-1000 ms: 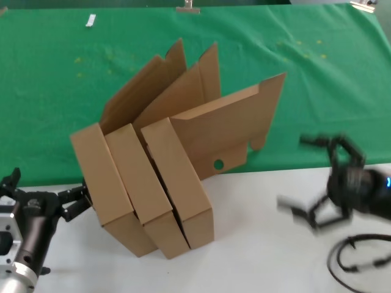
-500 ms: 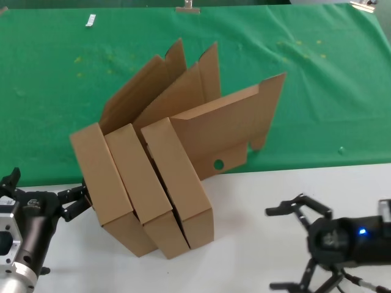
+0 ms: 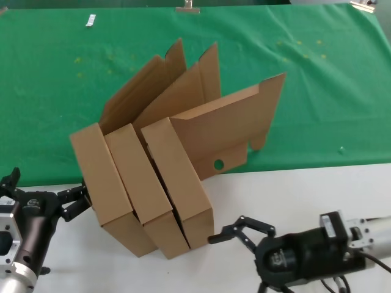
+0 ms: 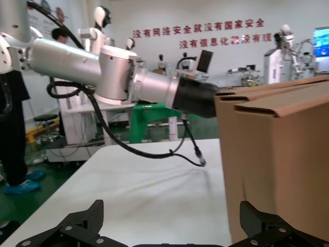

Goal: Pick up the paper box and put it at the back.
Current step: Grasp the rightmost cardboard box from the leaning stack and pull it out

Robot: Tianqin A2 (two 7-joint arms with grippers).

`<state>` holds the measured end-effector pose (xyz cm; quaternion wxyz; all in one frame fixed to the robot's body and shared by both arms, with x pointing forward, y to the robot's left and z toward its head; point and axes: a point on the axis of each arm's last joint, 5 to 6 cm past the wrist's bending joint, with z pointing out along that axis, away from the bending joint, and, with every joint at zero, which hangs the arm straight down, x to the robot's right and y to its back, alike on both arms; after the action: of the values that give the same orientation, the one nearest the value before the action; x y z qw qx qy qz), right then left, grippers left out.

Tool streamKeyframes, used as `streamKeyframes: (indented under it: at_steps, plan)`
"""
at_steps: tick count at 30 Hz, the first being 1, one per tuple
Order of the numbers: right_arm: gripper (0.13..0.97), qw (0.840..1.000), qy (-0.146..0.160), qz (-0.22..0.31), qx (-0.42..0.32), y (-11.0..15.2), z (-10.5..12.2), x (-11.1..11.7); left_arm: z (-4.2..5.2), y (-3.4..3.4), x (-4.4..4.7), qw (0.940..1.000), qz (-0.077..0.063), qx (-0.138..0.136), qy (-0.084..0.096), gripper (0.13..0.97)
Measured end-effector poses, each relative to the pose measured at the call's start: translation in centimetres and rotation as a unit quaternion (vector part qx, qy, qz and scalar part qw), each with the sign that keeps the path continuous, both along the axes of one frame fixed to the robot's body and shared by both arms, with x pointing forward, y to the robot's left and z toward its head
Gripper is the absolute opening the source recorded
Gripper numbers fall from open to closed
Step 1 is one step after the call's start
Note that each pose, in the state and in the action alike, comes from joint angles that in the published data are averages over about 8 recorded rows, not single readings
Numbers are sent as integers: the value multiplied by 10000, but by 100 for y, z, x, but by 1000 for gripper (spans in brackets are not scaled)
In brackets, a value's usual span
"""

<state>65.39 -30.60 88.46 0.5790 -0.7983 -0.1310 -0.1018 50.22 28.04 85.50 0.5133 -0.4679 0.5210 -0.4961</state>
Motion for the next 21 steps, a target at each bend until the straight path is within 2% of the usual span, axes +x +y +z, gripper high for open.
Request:
streamKeyframes:
  at_steps: [6, 10, 13, 21]
  plan:
    - [888, 9999, -5, 104, -15, 187, 14, 91, 0, 0, 0, 10000, 0, 0, 0, 966]
    - [854, 10000, 34, 62, -68, 195, 46, 133, 0, 0, 0, 10000, 0, 0, 0, 966]
    - [854, 9997, 100, -47, -224, 81, 76, 142, 0, 0, 0, 10000, 0, 0, 0, 966]
    - [701, 9956, 211, -603, -683, -354, 150, 149, 0, 0, 0, 10000, 0, 0, 0, 966]
